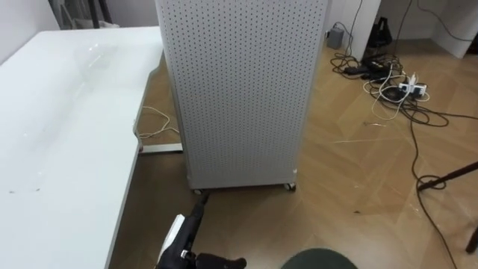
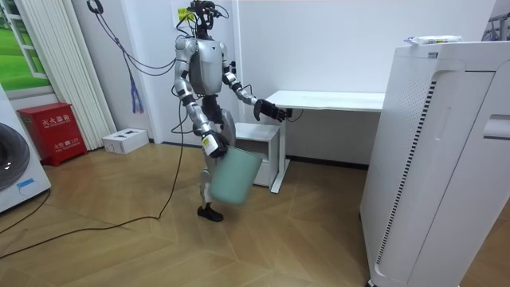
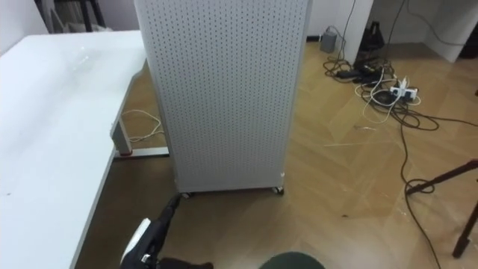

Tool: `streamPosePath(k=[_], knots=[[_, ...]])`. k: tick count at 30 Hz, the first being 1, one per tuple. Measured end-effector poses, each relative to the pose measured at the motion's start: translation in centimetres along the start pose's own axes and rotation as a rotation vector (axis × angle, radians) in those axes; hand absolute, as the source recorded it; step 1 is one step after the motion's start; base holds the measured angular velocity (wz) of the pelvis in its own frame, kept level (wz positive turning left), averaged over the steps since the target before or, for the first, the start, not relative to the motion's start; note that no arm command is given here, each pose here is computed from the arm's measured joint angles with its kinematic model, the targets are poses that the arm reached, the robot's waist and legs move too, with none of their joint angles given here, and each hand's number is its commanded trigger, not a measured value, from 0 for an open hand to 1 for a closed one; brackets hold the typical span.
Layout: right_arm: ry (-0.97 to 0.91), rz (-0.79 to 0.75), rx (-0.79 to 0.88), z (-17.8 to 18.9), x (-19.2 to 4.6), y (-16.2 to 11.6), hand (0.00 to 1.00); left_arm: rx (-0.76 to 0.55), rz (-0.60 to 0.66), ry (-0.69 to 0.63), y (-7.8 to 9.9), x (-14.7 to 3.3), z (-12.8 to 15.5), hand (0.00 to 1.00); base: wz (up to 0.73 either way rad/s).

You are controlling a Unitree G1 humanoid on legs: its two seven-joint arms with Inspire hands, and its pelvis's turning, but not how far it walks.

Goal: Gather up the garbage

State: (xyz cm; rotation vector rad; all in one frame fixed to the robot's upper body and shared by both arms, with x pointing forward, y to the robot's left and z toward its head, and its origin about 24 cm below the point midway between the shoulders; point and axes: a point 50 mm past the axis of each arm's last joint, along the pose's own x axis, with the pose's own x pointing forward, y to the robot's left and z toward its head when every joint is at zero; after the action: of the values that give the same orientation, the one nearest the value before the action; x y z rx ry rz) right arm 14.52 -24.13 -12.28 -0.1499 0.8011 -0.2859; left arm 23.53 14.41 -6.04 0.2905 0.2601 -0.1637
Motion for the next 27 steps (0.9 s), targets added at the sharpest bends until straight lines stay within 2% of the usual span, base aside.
streamPosePath(k=[6, 9, 15, 27], knots=[[0.116, -0.013, -0.013, -2.7, -0.4, -0.9, 1.00, -0.036, 0.093, 0.178, 1.5, -2.8, -4.3, 0.00, -0.21], [0.144, -0.019, -0.019, -3.3, -0.5, -1.1, 1.00, -0.025, 0.096, 0.238, 1.5, -3.5, -5.5, 0.00, -0.03], [0.198, -0.005, -0.026, -4.8, -1.1, -1.4, 1.00, 0.012, 0.121, 0.436, 2.3, -6.3, -9.4, 0.00, -0.11], [0.210, 0.126, -0.063, -5.6, -1.5, 0.3, 1.00, 0.054, 0.093, 0.607, 1.7, -10.5, -12.7, 0.00, -0.06]])
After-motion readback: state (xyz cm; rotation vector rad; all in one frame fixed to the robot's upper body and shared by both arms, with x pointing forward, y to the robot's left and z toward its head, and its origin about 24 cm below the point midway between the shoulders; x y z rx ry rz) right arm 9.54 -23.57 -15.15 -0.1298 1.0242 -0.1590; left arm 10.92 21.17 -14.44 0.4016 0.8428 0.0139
